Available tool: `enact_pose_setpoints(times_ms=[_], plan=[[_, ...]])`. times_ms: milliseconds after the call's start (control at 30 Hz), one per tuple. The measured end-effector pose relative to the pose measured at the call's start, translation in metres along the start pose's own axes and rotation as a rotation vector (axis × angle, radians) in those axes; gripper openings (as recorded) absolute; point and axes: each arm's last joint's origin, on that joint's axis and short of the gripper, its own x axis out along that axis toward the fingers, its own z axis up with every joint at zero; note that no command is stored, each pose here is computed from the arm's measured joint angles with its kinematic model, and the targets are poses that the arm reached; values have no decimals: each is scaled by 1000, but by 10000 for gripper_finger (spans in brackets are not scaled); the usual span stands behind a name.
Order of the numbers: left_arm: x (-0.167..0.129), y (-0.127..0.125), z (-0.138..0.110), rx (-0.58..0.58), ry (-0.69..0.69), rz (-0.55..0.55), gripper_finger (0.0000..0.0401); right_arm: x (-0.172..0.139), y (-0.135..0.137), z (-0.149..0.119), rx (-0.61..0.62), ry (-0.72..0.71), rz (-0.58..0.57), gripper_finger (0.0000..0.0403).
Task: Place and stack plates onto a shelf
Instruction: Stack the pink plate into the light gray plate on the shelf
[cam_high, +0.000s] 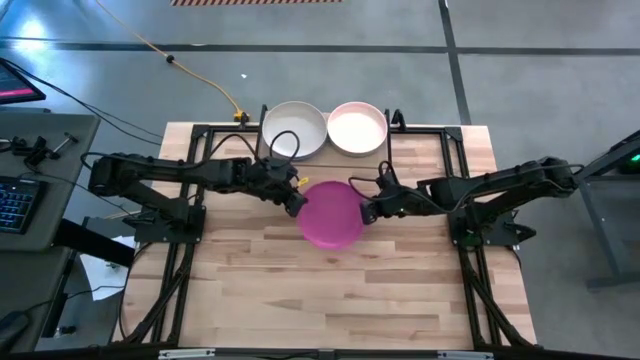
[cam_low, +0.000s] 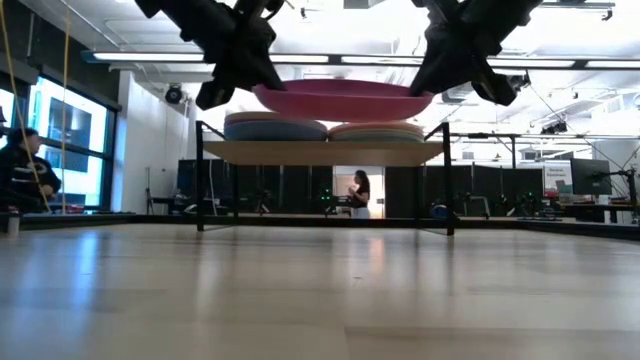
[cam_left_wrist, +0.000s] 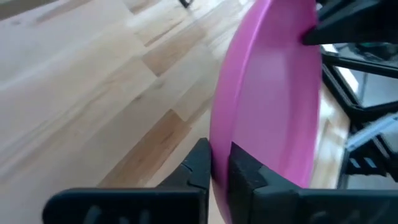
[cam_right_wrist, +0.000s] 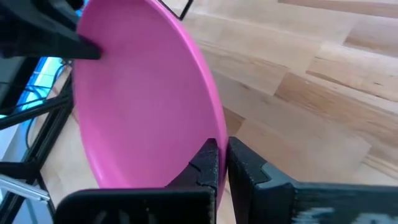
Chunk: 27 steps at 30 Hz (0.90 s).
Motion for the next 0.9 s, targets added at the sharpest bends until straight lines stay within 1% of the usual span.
enact_pose_setpoints(times_ms=[167,367,467,533,600,767,900], plan=[[0,1,-1,5,0,22,11,0,3,1,-30,-3,29,0],[0,2,-1,7,6,24,9,0,3,1,-31,-1,35,1],[0,2,-1,8,7,23,9,0,3,1,-40,0,39,9],[0,1,-1,10,8,18,9,0,4,1,-53,-1,49,21],[-1,-2,0,14,1,-13,8,0,7,3,-62,-14,69,39],[-1,-1,0,13,6,-8,7,0,9,4,-65,-33,89,92],[-1,1,2,6,3,-10,6,-7,10,8,-62,-52,116,118]])
